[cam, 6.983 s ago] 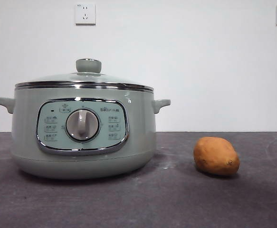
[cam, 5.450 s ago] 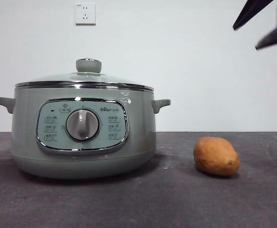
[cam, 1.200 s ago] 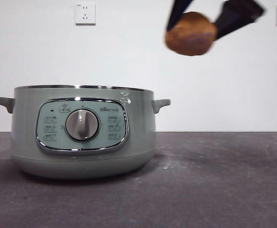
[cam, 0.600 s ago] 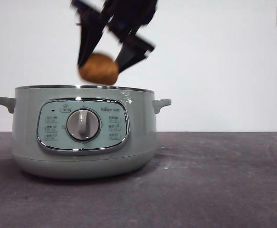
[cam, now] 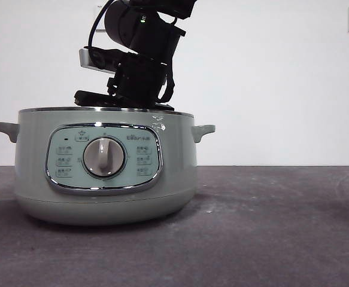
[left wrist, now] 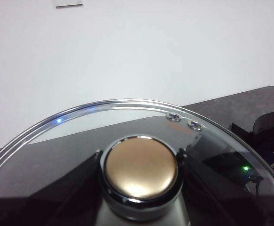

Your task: Pick up the potato,open the lid,put the potato in the pot,close the lid

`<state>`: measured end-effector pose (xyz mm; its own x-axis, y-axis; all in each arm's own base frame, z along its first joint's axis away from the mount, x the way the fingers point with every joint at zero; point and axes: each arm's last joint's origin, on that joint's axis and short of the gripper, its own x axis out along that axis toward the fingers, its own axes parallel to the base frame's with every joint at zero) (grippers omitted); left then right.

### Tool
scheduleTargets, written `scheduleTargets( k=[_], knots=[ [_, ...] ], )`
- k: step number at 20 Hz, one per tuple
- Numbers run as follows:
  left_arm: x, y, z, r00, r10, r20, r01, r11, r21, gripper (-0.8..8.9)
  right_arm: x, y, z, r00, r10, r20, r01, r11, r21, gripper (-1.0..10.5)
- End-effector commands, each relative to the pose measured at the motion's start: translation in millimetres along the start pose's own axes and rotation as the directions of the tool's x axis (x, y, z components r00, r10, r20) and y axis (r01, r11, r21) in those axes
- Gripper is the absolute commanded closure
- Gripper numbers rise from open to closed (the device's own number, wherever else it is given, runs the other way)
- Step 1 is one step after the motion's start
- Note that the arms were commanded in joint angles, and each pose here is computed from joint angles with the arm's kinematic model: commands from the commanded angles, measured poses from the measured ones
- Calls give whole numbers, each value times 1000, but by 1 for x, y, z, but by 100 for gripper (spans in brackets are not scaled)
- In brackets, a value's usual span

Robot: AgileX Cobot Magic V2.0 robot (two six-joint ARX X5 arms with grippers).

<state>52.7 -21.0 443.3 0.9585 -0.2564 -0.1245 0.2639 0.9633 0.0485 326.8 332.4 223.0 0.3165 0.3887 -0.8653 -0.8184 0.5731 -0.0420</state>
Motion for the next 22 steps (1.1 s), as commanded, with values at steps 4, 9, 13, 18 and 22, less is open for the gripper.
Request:
scheduleTargets(
  k=[4,9,13,18,22],
  knots=[
    [-6,2,6,998,3,58,-3,1000,-3,822,8,1,-2,1000,-2,-17,2,1000,-7,374],
    [-6,2,6,998,3,56,-3,1000,-4,822,-10,1,2,1000,-2,9,3,1000,-8,381],
    [5,-1,8,999,10,43,-10,1000,-2,822,-86,4,2,999,-11,49,11,1000,-8,383],
    [57,-14,10,999,-5,-50,6,1000,21,822,-217,9,-24,984,-43,175,35,998,49,384],
    [114,-28,2,987,-32,-159,39,998,41,822,-300,19,-54,936,-74,344,59,997,55,384]
  ],
)
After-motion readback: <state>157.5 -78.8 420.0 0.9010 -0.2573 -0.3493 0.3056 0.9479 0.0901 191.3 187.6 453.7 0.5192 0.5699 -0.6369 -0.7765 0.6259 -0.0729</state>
